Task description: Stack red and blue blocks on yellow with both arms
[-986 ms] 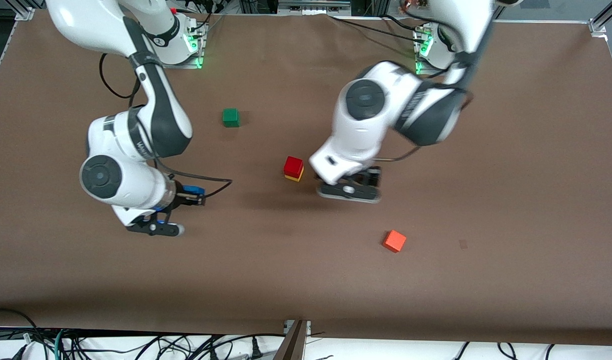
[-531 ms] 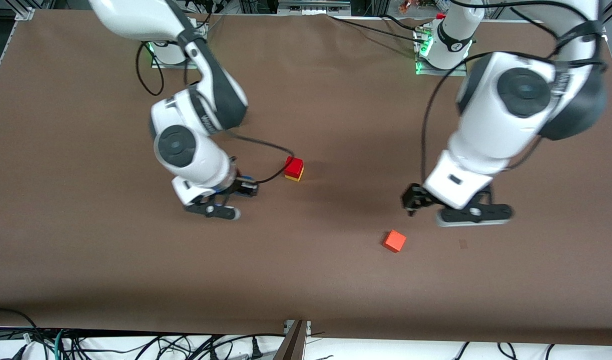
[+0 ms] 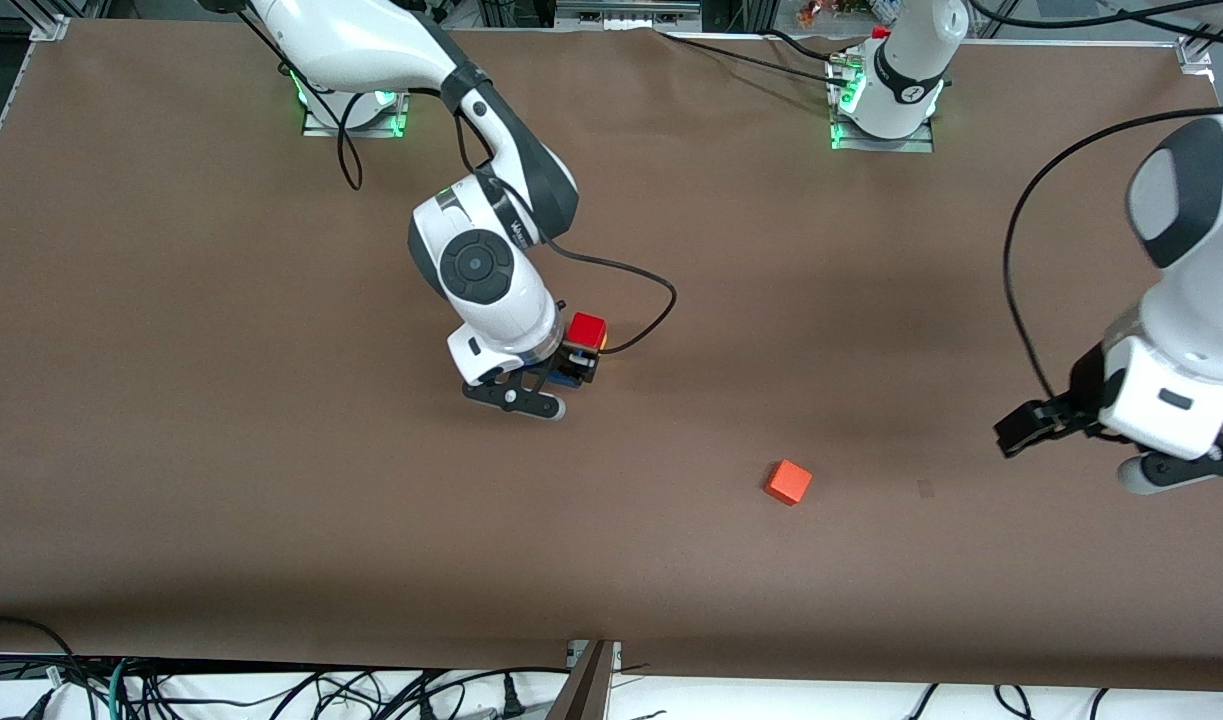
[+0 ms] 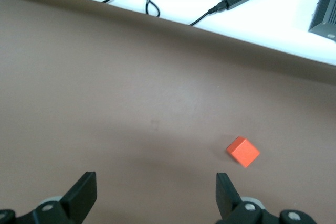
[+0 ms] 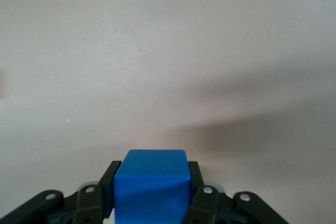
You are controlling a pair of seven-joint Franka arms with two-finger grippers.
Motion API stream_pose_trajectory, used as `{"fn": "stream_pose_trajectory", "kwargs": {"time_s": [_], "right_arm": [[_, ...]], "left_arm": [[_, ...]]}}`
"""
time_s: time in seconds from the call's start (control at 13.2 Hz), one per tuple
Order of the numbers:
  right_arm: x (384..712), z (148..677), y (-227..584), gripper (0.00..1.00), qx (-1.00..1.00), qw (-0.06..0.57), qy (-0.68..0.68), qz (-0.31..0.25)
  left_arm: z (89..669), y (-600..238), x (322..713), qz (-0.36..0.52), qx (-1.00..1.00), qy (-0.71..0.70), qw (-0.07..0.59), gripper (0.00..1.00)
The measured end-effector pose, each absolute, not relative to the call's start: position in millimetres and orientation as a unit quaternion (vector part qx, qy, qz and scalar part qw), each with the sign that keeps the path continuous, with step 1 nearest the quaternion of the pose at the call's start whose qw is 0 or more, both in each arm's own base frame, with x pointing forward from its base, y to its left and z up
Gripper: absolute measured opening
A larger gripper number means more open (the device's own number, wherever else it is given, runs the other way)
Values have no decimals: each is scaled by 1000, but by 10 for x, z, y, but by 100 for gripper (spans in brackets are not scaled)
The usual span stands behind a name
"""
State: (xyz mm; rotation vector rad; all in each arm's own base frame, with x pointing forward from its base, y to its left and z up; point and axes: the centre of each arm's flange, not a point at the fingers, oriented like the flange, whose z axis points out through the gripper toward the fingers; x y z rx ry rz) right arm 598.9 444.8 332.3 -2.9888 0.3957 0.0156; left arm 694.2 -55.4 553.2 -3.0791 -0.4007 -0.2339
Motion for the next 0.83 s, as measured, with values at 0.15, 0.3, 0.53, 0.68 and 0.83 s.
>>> {"fn": "stream_pose_trajectory", "kwargs": {"time_s": [0.15,0.3,0.53,0.68,0.83], "right_arm": [[5871,3306,4575,55,-990,58,127,13],[5738,3256,4662,55,-991,42,123,31],[5635,3164,4700,55,-992,28,119,45],[5599,3123,4714,55,-992,24,117,48],[5590,3118,4721,55,-992,24,117,48]], "left_arm": [[5713,-432,6853,-75,-992,-104,19,100],[5855,-107,6797,-79,-993,-83,25,100],[5995,135,6531,-52,-995,-74,35,100],[5984,44,6277,-27,-997,-68,38,100],[5941,-30,6129,-14,-997,-66,21,100]]}}
